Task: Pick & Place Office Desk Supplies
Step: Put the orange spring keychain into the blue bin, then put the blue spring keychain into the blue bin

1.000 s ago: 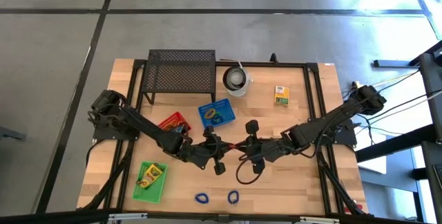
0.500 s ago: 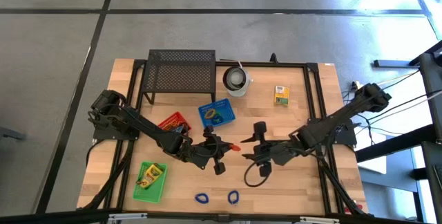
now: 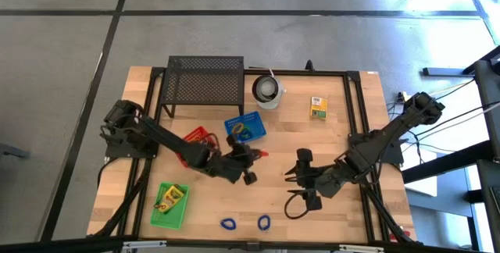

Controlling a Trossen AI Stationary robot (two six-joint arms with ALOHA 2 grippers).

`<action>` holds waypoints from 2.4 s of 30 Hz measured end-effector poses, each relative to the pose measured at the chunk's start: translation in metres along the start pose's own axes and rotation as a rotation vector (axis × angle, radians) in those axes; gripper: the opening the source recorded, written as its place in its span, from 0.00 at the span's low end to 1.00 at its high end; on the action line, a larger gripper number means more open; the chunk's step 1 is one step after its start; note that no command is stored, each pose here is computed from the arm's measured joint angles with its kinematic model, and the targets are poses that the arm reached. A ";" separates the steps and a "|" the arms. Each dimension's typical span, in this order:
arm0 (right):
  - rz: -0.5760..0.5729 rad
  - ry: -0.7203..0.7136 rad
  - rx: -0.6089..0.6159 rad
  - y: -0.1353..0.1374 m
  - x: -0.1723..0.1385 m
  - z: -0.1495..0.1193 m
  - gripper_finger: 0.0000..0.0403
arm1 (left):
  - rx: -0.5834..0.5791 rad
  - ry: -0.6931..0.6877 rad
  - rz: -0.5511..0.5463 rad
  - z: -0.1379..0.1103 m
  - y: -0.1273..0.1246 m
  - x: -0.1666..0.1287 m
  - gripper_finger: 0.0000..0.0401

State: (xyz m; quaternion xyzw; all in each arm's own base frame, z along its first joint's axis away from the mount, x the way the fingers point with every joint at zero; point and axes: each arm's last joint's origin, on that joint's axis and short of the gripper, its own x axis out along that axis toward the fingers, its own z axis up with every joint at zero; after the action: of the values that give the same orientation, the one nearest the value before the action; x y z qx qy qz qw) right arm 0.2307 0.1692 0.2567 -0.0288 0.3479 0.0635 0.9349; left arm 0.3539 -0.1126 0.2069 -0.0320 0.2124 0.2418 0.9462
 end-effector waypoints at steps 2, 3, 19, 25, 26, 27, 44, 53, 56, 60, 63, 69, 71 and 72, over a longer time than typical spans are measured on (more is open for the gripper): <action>0.002 0.008 0.014 0.003 0.003 -0.002 0.63 | -0.008 0.063 0.058 -0.003 0.014 0.009 0.07; 0.001 0.016 0.010 0.004 0.005 -0.003 0.62 | -0.024 0.098 0.089 -0.005 0.021 0.014 0.07; -0.054 0.090 -0.025 0.011 0.031 -0.016 0.54 | -0.162 0.345 0.255 -0.014 0.091 0.051 0.07; -0.079 0.077 -0.026 0.011 0.031 -0.016 0.54 | -0.183 0.394 0.256 -0.030 0.095 0.049 0.07; -0.079 0.077 -0.025 0.011 0.031 -0.016 0.54 | -0.183 0.395 0.254 -0.031 0.095 0.049 0.07; -0.078 0.075 -0.025 0.011 0.031 -0.016 0.54 | -0.182 0.396 0.253 -0.031 0.095 0.049 0.07; -0.083 0.076 0.020 0.012 0.036 -0.017 0.54 | -0.198 0.438 0.188 -0.032 0.092 0.048 0.18; -0.029 0.078 0.033 0.019 0.054 -0.019 0.54 | -0.107 0.401 0.126 -0.016 0.084 0.043 0.24; 0.008 0.079 0.035 0.019 0.063 -0.019 0.54 | -0.087 0.384 0.109 -0.002 0.083 0.036 0.27; 0.090 0.081 0.037 0.019 0.079 -0.018 0.54 | -0.123 0.364 0.059 0.010 0.081 0.025 0.29; 0.173 0.070 0.036 0.019 0.093 -0.018 0.54 | -0.163 0.389 -0.050 0.013 0.071 0.015 0.29; 0.316 0.055 0.044 0.016 0.120 -0.019 0.54 | -0.110 0.439 -0.270 0.003 0.031 -0.015 0.28; 0.353 0.064 0.028 0.015 0.128 -0.022 0.54 | -0.089 0.442 -0.316 -0.002 0.016 -0.028 0.28; 0.373 0.061 0.012 0.015 0.132 -0.024 0.54 | -0.080 0.434 -0.344 -0.005 0.008 -0.034 0.29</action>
State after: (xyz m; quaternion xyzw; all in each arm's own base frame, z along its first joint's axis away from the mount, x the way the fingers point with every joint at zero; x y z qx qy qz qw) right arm 0.3124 0.1946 0.1522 0.0396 0.3757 0.2327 0.8962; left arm 0.3211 -0.1216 0.2171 -0.1558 0.3918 0.0734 0.9038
